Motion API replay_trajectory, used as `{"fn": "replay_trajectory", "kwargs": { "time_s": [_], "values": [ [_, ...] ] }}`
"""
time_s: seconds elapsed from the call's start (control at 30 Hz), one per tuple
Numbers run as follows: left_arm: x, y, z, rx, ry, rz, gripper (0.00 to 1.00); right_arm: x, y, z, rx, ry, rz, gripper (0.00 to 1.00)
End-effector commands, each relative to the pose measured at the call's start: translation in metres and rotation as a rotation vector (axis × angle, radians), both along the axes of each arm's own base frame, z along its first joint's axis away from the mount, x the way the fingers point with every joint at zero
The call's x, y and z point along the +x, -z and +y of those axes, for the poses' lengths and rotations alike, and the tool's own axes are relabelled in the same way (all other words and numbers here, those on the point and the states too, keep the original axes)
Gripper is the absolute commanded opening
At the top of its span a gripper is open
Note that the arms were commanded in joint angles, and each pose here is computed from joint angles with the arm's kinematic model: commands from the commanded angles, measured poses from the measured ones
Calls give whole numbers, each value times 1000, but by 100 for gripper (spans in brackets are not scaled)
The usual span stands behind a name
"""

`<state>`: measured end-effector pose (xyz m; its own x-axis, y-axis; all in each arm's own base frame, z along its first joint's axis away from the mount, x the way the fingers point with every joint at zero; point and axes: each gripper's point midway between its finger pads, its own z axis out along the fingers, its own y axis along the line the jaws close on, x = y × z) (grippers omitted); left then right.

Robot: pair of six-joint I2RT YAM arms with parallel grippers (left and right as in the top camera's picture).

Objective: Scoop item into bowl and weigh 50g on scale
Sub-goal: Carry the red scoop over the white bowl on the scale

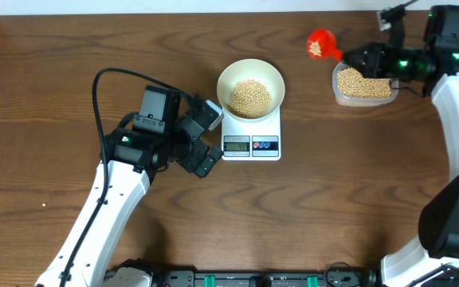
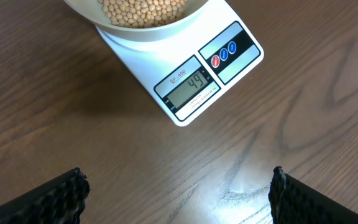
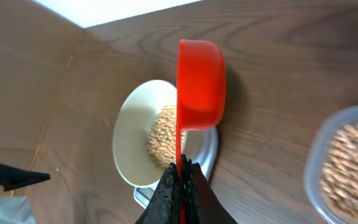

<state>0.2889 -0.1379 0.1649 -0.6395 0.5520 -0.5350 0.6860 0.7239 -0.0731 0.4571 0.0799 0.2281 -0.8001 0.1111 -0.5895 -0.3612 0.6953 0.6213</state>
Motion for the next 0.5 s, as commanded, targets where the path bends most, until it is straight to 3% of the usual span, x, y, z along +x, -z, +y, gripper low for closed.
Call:
{"fn": "replay_trajectory", "kwargs": {
  "time_s": [0.0,0.47],
  "values": [
    [2,-2,0,4,-10,-4,95,-5,-25,30,24,-69,-60,1],
    [2,-2,0,4,-10,-4,95,-17,-17,94,-64,-187,-100,1]
  ]
}}
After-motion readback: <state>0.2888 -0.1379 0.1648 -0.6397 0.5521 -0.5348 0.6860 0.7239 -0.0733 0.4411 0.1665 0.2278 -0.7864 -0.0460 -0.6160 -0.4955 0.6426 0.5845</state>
